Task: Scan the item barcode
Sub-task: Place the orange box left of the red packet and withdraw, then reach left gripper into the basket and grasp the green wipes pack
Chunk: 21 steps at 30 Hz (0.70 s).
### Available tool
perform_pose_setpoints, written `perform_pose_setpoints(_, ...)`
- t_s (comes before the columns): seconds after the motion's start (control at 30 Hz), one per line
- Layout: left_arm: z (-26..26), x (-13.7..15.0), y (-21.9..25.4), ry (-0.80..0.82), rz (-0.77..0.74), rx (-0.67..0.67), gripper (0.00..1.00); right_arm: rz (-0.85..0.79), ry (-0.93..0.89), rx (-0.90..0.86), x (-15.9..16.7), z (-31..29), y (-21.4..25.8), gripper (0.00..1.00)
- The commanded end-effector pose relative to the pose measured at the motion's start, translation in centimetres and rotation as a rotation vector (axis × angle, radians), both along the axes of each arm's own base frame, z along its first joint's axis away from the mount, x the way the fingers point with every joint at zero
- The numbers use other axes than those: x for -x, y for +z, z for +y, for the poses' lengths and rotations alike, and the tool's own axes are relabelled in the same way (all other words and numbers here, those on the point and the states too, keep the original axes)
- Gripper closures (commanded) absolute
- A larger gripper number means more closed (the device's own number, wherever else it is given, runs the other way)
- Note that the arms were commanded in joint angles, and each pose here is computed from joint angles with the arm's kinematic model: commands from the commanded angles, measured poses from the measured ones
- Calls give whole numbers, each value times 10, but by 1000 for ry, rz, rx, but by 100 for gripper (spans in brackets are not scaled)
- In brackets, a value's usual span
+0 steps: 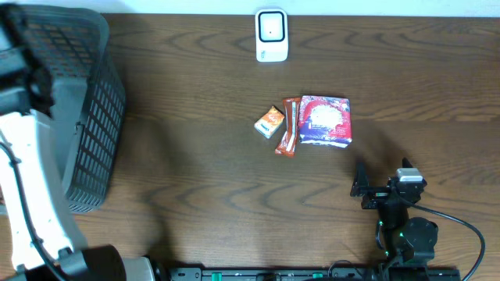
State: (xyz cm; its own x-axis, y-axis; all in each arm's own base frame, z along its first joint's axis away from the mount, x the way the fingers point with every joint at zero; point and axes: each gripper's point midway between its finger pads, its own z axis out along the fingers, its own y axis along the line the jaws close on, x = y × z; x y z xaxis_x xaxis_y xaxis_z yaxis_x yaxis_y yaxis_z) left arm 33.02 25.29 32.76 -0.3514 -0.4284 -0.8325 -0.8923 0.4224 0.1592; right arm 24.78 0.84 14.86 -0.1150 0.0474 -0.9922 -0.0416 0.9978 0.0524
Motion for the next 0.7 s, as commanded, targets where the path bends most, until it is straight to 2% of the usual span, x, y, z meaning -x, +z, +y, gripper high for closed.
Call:
perform_pose_setpoints(0.0, 41, 54, -35, 316, -27, 68, 2, 0, -25, 1, 0, -6, -1, 1)
perform_pose_setpoints(0.1, 59, 83, -71, 425, 17, 177, 2, 0, -25, 1, 0, -6, -1, 1)
perform_pose_setpoints(0.23, 62, 79, -130, 351, 77, 412, 2, 0, -25, 1, 0, -6, -1, 1)
perform_pose_setpoints(0.47, 55, 63, -167, 259, 156, 478, 1, 0, -25, 1, 0, -6, -1, 1)
perform_pose_setpoints(0.67, 53, 69, -193, 246, 234, 510, 1, 0, -25, 1, 0, -6, -1, 1)
